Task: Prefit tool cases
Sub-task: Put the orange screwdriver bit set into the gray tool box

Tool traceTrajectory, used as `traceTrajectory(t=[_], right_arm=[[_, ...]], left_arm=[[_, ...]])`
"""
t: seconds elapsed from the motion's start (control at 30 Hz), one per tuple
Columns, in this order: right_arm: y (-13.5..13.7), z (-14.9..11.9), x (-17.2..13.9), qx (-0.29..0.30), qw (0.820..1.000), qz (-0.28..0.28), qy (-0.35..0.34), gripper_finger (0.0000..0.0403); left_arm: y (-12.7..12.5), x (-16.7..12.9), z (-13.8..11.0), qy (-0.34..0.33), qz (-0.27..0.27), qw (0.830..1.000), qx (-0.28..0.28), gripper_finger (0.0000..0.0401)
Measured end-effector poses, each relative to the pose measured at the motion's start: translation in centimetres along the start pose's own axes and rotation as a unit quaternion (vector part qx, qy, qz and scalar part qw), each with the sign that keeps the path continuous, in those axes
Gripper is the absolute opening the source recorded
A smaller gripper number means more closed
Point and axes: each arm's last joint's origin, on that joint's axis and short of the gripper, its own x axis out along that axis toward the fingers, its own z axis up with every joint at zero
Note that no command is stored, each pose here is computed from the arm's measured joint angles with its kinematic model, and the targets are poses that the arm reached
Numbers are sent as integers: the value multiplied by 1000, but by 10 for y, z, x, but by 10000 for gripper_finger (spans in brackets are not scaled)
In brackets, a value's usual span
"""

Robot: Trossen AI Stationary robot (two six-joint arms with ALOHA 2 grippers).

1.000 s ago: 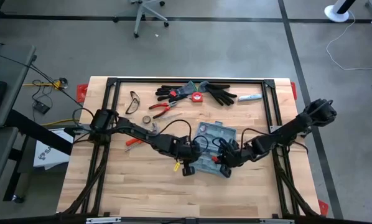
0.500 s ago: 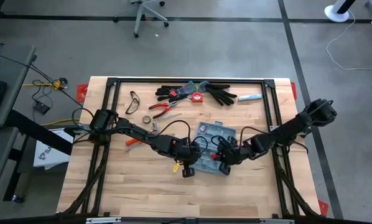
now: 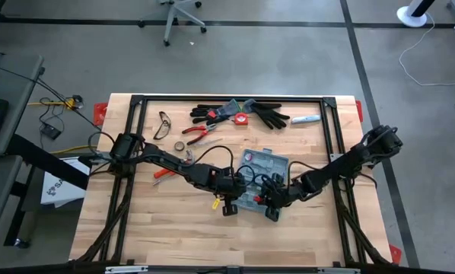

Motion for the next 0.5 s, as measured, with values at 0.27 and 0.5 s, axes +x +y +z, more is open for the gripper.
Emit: traceTrajectory(t=[0.27, 0.5], right_arm=[[0, 0, 0, -16, 1000, -3, -1, 74], [-2, -4, 5, -30, 999, -11, 11, 74]], left_arm=[[4, 0, 2, 1, -5, 1000, 4, 0], [4, 0, 1, 3, -11, 1000, 6, 0]])
